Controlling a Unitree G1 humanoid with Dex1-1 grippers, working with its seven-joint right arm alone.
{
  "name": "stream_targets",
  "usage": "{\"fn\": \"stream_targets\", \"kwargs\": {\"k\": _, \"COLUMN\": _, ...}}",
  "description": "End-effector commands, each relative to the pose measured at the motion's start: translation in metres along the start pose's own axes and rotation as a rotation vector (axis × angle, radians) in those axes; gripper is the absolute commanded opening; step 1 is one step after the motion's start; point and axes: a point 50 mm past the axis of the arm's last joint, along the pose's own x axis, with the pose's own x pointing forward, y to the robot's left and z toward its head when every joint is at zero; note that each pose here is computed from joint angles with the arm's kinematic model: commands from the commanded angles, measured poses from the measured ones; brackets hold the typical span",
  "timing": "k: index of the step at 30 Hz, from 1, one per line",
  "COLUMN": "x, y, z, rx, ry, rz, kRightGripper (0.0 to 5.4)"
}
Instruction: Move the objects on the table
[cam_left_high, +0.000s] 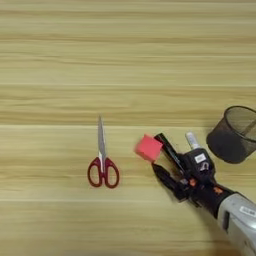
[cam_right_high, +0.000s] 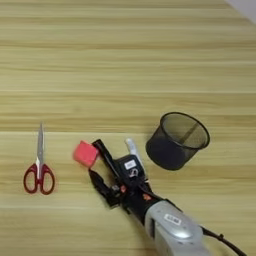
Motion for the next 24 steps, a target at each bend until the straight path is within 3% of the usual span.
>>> {"fn": "stream_targets", "kwargs": {"k": 1, "x": -0.0024, "y": -0.0028, "z": 0.0068, "rx": -0.039, "ry": -0.02, "rz": -0.015, "kRightGripper": 2.86}}
{"fn": "stream_targets", "kwargs": {"k": 13, "x": -0.0032, "y": -0.0018, "z": 0.0081, "rx": -0.04, "ry": -0.024, "rz": -0.016, "kRightGripper": 1.02}}
{"fn": "stream_targets", "kwargs": {"k": 24, "x": -0.0034, "y": -0.0013, "z": 0.0117, "rx": -0.037, "ry": -0.044, "rz": -0.02, "kRightGripper": 0.97}}
